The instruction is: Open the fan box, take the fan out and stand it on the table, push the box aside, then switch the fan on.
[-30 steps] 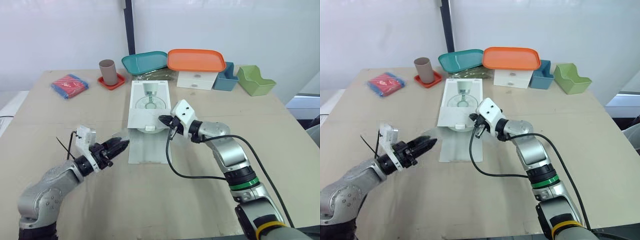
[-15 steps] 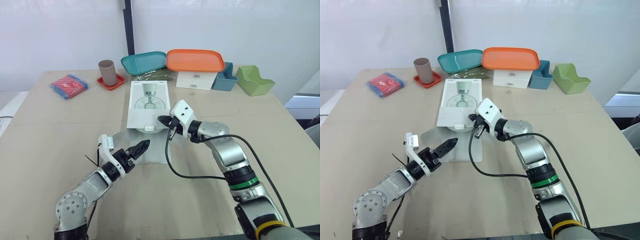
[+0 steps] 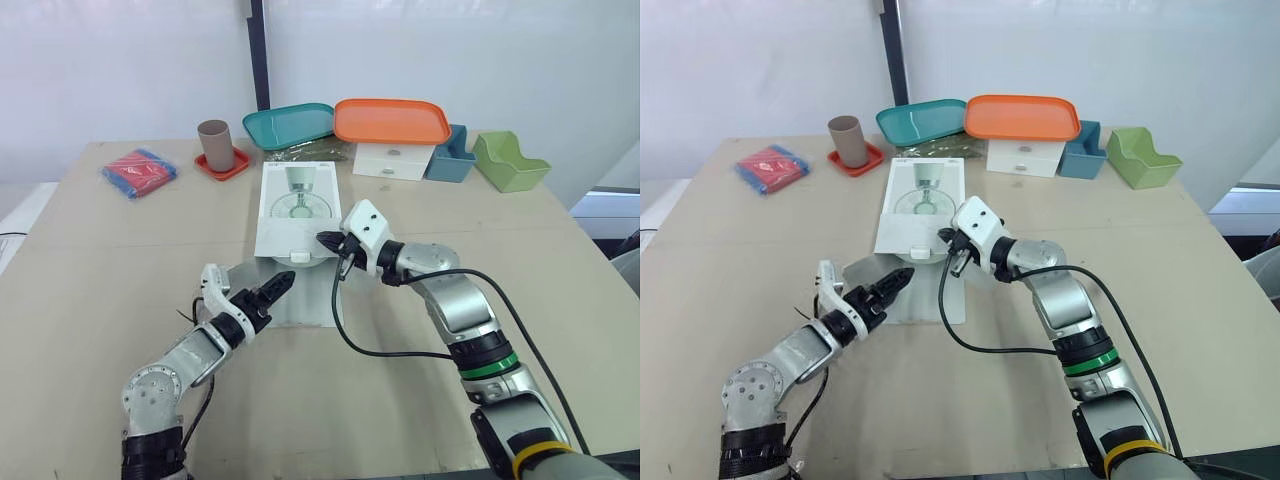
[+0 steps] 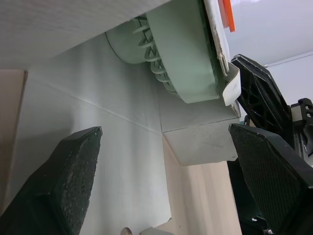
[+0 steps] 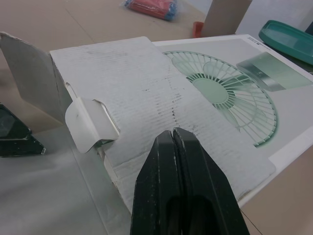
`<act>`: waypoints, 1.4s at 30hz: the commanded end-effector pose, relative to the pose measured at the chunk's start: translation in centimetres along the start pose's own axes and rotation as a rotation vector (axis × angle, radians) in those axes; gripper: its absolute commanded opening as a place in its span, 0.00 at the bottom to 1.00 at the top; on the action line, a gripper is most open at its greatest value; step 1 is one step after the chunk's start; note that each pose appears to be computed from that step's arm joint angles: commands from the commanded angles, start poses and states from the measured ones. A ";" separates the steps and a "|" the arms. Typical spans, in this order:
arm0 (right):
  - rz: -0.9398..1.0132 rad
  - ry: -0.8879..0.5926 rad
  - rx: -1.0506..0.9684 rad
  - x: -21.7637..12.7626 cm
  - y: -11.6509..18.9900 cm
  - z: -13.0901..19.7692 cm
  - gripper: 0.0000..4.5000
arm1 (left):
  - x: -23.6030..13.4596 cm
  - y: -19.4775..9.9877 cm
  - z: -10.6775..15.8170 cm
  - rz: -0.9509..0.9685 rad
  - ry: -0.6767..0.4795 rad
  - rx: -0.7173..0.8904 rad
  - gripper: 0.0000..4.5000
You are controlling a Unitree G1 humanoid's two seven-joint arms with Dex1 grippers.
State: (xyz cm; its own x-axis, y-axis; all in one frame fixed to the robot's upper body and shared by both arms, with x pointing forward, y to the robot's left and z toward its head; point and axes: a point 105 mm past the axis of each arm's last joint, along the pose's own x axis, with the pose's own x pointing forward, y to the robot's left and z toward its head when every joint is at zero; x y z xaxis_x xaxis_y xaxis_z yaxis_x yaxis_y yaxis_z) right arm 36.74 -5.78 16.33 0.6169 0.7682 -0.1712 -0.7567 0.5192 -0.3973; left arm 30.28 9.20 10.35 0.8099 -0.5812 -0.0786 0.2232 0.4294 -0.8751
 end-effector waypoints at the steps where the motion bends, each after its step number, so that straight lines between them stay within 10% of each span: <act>1: 0.003 0.001 -0.019 -0.3 0.0 0.3 0.00 | 0.6 0.0 0.4 -0.002 0.001 0.001 0.98; 42: 0.000 0.017 -0.026 -0.5 0.1 0.0 0.00 | 3.3 0.1 -1.9 -0.017 0.149 -0.036 0.98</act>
State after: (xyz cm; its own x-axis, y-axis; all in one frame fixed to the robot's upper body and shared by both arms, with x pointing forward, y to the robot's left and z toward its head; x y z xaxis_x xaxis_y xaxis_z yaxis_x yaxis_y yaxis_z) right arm 36.64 -6.14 16.22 0.6250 0.7572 -0.1897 -0.7504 0.5158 -0.4133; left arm 32.25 7.24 9.97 0.7543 -0.6492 -0.0980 0.2269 0.3979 -0.8889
